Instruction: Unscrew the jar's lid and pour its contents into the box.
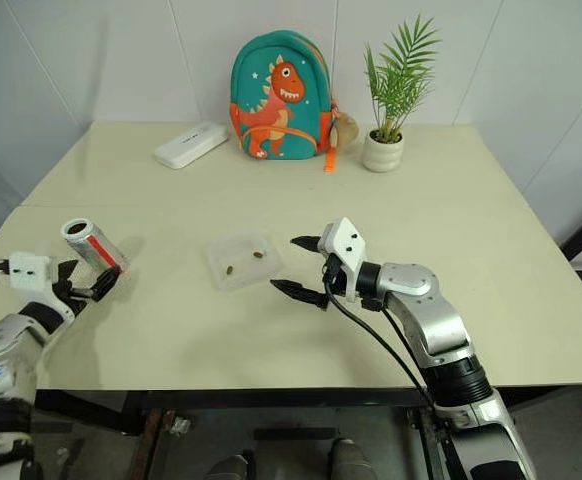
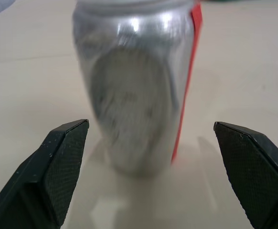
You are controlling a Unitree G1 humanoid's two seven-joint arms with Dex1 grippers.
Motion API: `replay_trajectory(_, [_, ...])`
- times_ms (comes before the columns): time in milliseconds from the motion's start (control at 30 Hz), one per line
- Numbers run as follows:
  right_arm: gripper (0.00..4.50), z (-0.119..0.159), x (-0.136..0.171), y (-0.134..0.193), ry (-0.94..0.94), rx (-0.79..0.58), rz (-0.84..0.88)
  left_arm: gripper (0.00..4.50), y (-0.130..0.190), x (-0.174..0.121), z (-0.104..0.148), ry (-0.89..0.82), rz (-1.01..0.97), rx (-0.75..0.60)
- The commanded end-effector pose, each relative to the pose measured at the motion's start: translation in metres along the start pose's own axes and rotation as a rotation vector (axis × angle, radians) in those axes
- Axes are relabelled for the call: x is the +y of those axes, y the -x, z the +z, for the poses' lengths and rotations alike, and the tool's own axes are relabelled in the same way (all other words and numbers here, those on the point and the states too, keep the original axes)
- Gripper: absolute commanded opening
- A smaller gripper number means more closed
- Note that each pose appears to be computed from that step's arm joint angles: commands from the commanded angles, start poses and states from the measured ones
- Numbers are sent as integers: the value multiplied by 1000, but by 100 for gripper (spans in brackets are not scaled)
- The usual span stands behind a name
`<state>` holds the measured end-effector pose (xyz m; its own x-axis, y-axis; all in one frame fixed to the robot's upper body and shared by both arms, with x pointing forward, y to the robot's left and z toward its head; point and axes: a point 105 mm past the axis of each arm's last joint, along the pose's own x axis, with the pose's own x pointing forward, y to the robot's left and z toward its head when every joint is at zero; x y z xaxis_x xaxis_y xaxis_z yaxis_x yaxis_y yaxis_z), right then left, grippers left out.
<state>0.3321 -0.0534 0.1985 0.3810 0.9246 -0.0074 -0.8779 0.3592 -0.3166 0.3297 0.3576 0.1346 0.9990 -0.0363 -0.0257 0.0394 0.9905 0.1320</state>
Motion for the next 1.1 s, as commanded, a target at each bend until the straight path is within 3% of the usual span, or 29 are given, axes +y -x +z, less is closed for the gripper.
replay_trajectory(33, [450,13,-7,11,48,-44,-1,446,21,7,12,-50,21,0])
replay_trajectory(167, [450,18,-3,19,52,-75,52,446,36,-2,6,-127,-55,66])
replay_trajectory(400, [450,37,17,59,141,-143,224,446,50,-64,51,-381,-522,-84])
replay_trajectory(633, [450,48,1,95,84,-51,221,446,74,-100,75,-466,-851,-108])
replay_trajectory(933, [450,34,-11,117,154,41,127,446,64,-92,70,-456,-814,-89])
replay_trajectory(1100, [450,19,-4,121,146,68,134,446,56,-78,79,-486,-729,-123])
